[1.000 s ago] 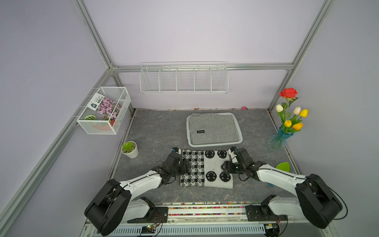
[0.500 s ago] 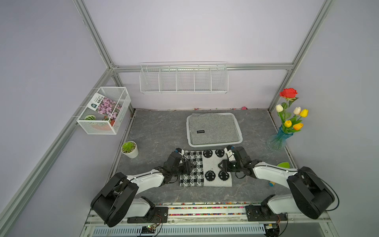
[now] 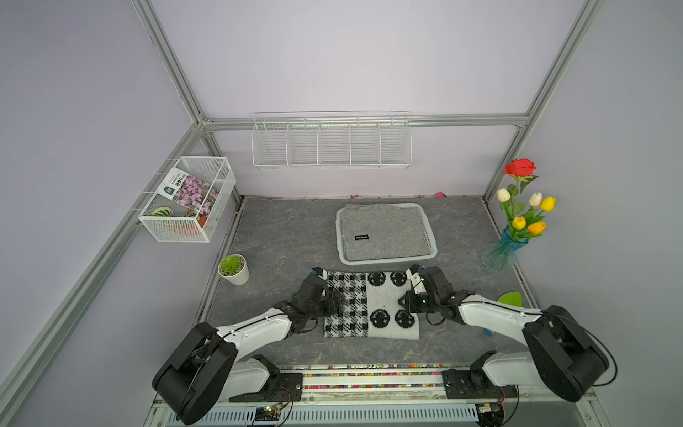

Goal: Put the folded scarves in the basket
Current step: Pick up the scarf at the center of the board.

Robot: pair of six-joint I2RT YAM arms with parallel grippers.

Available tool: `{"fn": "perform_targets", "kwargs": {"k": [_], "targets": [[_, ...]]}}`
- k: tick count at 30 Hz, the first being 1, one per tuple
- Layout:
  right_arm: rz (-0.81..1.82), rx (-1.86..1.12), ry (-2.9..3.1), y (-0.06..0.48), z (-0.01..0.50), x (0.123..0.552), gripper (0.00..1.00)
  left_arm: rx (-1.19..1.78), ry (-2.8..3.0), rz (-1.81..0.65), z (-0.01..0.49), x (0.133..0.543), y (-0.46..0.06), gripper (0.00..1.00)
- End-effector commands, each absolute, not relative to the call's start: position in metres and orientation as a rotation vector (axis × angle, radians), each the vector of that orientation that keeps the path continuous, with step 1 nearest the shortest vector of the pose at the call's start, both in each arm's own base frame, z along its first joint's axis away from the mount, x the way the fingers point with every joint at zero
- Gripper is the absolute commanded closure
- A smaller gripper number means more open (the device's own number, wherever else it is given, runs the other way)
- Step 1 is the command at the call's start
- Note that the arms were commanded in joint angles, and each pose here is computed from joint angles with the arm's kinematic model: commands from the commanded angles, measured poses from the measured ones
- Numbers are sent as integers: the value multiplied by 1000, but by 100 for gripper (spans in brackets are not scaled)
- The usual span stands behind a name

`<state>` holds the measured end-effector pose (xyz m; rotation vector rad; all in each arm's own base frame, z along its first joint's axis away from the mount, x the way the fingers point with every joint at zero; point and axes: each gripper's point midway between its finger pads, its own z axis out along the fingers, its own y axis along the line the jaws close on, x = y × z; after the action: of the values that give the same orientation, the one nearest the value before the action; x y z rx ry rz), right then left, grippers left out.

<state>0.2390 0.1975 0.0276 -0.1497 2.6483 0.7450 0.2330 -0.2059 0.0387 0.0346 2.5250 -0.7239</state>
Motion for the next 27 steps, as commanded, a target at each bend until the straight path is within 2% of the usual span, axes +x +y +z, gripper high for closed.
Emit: {"fn": "perform_targets", "kwargs": {"k": [1,5,12,14,16,20,27], "targets": [[668,-144,2748,184,8,221,93,55,2571,-674,27,227,-200,29],[684,-152,2745,186,9,221,92,79,2648,-753,9,219,-214,30],[696,-183,2732,192,11,220,93,129,2598,-944,23,213,-235,89],[688,-211,2720,196,12,220,96,140,2552,-973,34,214,-236,99],[667,-266,2704,200,16,218,100,149,2510,-981,45,215,-236,100],[705,-316,2614,210,45,220,100,132,2422,-937,74,226,-230,100],[764,-395,2475,214,131,220,100,184,2264,-1067,163,233,-251,100]]}}
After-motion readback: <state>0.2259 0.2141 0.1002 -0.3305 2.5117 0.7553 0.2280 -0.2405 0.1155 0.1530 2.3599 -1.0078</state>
